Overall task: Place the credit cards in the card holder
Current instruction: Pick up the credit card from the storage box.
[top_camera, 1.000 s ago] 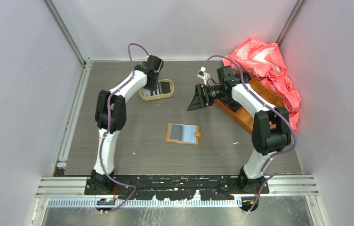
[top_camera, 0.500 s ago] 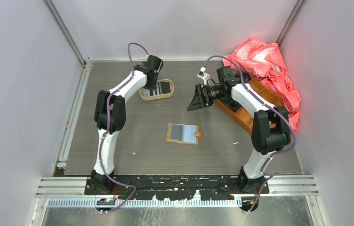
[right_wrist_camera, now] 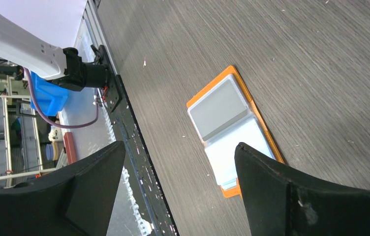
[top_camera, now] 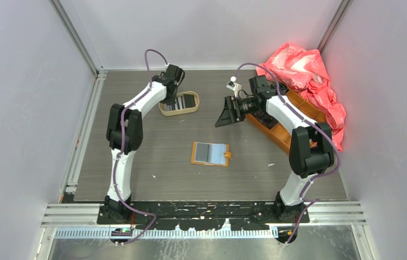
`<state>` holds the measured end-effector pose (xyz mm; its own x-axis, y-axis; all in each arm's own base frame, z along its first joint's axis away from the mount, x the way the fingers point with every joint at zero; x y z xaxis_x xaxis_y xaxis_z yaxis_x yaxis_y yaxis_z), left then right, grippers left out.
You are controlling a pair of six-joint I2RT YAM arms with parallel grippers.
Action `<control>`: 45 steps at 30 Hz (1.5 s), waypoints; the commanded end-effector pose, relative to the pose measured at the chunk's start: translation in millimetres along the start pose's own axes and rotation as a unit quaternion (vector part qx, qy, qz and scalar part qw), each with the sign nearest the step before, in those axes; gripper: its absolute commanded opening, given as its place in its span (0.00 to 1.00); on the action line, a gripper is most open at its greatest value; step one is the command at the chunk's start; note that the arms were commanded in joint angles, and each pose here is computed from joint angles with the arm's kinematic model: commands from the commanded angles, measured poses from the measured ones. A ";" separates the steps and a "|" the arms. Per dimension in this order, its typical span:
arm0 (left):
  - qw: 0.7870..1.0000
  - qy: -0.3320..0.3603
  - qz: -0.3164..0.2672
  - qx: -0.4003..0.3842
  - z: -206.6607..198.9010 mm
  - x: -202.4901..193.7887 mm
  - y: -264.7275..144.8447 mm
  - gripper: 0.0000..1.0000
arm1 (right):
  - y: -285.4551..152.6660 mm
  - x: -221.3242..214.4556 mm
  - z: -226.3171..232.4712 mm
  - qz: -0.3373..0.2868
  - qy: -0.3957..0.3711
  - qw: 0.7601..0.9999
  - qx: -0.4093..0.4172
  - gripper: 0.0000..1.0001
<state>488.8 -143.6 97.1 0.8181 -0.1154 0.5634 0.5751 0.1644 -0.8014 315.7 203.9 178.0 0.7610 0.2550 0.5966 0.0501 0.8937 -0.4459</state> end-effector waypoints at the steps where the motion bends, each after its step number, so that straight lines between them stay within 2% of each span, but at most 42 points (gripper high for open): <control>1: 0.999 -0.005 -0.029 0.014 14.4 16.9 -19.6 0.20 | -3.1 13.9 9.7 -0.012 -0.020 1.000 0.017 0.87; 7: 1.000 -0.006 -0.017 0.006 14.6 12.9 -12.1 0.19 | -3.1 14.1 10.1 -0.011 -0.020 1.000 0.017 0.87; 9: 1.000 -0.006 -0.014 0.005 15.7 12.8 -10.2 0.05 | -3.6 14.4 10.2 -0.012 -0.021 1.000 0.017 0.87; 11: 1.000 -0.007 -0.016 0.005 16.6 14.9 -11.4 0.00 | -3.6 14.3 10.5 -0.011 -0.022 1.000 0.017 0.87; 22: 0.996 -0.032 -0.078 -0.023 24.9 43.8 -63.9 0.00 | -4.1 13.9 11.1 -0.010 -0.024 1.000 0.018 0.87; 28: 0.995 -0.030 -0.085 -0.040 24.9 44.6 -82.9 0.00 | -6.8 13.7 11.9 -0.010 -0.040 0.999 0.007 0.87; 32: 0.990 -0.044 -0.095 -0.097 14.9 42.3 -105.5 0.00 | -12.1 13.1 11.4 -0.010 -0.079 0.997 -0.022 0.87; 34: 0.982 -0.052 -0.103 -0.149 5.6 37.4 -120.6 0.00 | -15.3 12.3 10.6 -0.009 -0.106 0.993 -0.041 0.87; 36: 0.969 -0.064 -0.122 -0.207 -1.9 34.9 -144.8 0.00 | -19.3 9.7 8.7 -0.007 -0.141 0.988 -0.064 0.87; 39: 0.925 -0.081 -0.165 -0.333 -23.4 28.9 -182.5 0.00 | -26.5 7.1 10.7 -0.014 -0.192 0.977 -0.087 0.89; 43: 0.843 -0.111 -0.220 -0.478 -39.7 11.5 -228.6 0.00 | -35.7 7.4 21.6 -0.050 -0.253 0.961 -0.104 0.99; 45: 0.797 -0.126 -0.234 -0.543 -45.6 -0.1 -250.1 0.00 | -42.0 10.8 31.2 -0.086 -0.269 0.954 -0.104 0.99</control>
<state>369.5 -193.2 219.6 0.6726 0.1437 0.7259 0.6701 -0.5347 -0.5149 296.9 181.4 191.7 0.4953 0.3650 0.7883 0.1997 0.8353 -0.5123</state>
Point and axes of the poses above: each gripper's point midway between its finger pads, its own y axis out along the fingers, its own z axis along the line the jaws close on, x = y × z, the point moved 3 cm from there along -y, back along the fingers, and after that the axes turned 5 degrees about -y, right-handed, at the moved point
